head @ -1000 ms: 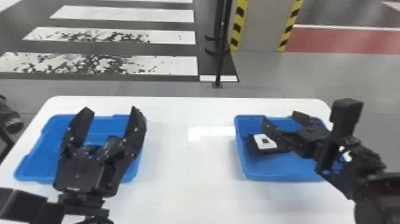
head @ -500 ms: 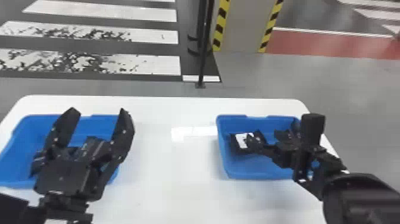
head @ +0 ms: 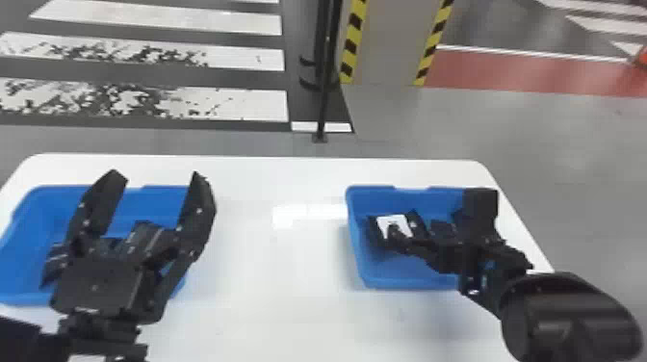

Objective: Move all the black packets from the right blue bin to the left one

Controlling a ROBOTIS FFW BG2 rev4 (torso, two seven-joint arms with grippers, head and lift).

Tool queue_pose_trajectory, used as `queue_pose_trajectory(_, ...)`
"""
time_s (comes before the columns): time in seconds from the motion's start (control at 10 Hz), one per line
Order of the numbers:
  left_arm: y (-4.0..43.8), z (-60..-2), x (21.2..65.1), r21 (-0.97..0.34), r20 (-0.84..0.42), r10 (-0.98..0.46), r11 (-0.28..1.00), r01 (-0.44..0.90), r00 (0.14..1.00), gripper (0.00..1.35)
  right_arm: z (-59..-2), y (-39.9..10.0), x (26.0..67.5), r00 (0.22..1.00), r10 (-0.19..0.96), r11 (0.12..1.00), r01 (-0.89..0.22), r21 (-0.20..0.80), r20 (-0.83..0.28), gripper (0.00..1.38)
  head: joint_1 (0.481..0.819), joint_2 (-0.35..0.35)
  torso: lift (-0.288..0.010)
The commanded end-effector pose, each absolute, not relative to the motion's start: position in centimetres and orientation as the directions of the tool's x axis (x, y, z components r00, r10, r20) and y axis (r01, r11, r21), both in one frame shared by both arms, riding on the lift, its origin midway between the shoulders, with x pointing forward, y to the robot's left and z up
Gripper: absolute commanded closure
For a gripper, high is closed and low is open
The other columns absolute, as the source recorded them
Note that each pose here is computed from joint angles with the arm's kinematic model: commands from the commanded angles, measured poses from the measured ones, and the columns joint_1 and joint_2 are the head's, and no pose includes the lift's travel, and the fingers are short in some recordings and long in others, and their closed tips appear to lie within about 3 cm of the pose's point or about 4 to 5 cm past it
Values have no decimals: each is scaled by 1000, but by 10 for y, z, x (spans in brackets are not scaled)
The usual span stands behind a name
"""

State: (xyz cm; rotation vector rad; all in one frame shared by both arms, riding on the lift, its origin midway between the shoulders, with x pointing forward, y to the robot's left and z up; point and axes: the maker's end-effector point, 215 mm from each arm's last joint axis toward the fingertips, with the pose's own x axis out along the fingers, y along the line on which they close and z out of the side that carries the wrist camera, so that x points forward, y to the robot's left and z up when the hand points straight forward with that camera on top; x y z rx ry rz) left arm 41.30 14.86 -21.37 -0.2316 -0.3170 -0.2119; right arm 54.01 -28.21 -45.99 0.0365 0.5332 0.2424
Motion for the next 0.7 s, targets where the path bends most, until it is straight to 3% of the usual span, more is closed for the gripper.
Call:
queue_pose_trajectory(0.0, 149, -215, 413, -195, 326, -170, 950, 242, 930, 173, -472, -286, 542, 820, 227, 974, -206, 99, -526, 79, 695, -155, -140)
queue_pose_trajectory(0.4, 148, -217, 413, -192, 323, -178, 949, 249, 929, 173, -476, -272, 549, 812, 253, 966, -237, 99, -527, 153, 695, -157, -140)
queue_pose_trajectory(0.6, 148, -219, 413, -191, 317, -180, 950, 248, 931, 174, -480, -264, 550, 801, 267, 963, -243, 117, -535, 567, 695, -146, -140)
